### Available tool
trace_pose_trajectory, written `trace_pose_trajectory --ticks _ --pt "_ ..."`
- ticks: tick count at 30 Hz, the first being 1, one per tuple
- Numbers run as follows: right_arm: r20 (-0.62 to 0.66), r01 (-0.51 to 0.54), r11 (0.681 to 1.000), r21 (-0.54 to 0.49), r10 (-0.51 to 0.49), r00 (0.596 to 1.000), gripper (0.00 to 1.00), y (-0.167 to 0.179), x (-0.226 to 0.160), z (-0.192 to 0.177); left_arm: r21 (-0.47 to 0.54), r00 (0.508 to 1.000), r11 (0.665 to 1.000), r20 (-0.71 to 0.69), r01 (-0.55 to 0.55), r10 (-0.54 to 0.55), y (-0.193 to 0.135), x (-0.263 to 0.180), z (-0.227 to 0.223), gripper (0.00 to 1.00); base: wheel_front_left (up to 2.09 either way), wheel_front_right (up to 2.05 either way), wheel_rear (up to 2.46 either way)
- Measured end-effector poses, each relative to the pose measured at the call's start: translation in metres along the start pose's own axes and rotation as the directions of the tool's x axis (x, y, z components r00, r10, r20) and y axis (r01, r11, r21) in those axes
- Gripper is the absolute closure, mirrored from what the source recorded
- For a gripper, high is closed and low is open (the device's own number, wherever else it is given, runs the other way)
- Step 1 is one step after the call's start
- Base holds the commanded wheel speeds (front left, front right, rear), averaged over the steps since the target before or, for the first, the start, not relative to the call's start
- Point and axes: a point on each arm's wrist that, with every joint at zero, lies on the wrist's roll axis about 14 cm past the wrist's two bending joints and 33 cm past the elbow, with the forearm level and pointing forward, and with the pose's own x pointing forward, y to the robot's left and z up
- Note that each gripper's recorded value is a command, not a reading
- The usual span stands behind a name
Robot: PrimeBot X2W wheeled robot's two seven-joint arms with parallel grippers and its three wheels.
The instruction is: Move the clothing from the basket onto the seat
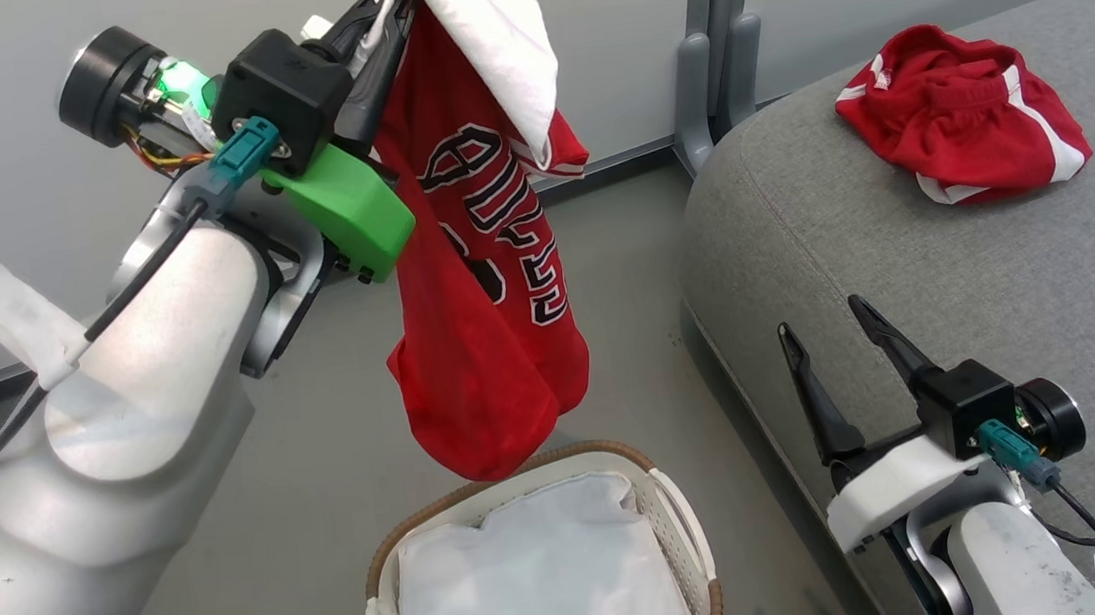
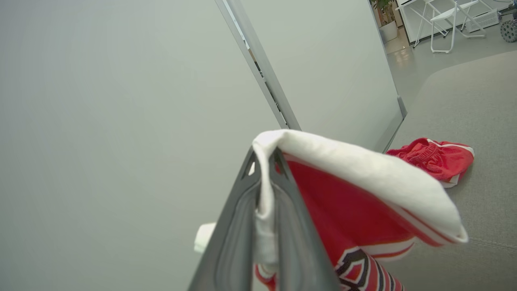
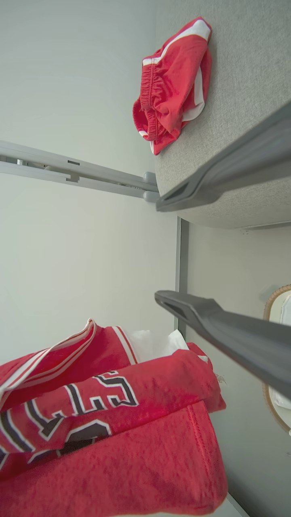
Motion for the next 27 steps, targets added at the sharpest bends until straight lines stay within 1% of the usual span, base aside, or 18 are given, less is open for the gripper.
trace_pose_trajectory --ticks 6,13,20,25,27 --pt "0.005 -0.047 0.999 0.003 0.047 0.999 0.00 0.016 0.000 0.002 0.021 1.000 1.000 0.008 0.002 -0.002 0.003 0.003 0.012 1.00 0.00 0.00 0.00" --pt "0.029 -0.164 0.986 0.027 0.163 0.986 0.00 0.054 0.009 0.010 0.031 1.000 0.999 0.013 0.013 -0.014 -0.001 0.003 0.020 1.00 0.00 0.00 0.00" --pt "0.045 -0.302 0.952 0.045 0.300 0.953 0.00 0.100 0.016 0.016 0.043 0.999 0.998 0.026 0.035 -0.036 -0.010 0.002 0.032 1.00 0.00 0.00 0.00" --pt "0.071 -0.401 0.914 0.056 0.397 0.915 0.00 0.132 0.021 0.026 0.052 0.998 0.998 0.031 0.043 -0.045 -0.013 0.001 0.038 1.00 0.00 0.00 0.00" --pt "0.090 -0.423 0.904 0.062 0.417 0.904 0.00 0.139 0.025 0.033 0.056 0.998 0.997 0.032 0.048 -0.050 -0.015 0.002 0.041 1.00 0.00 0.00 0.00"
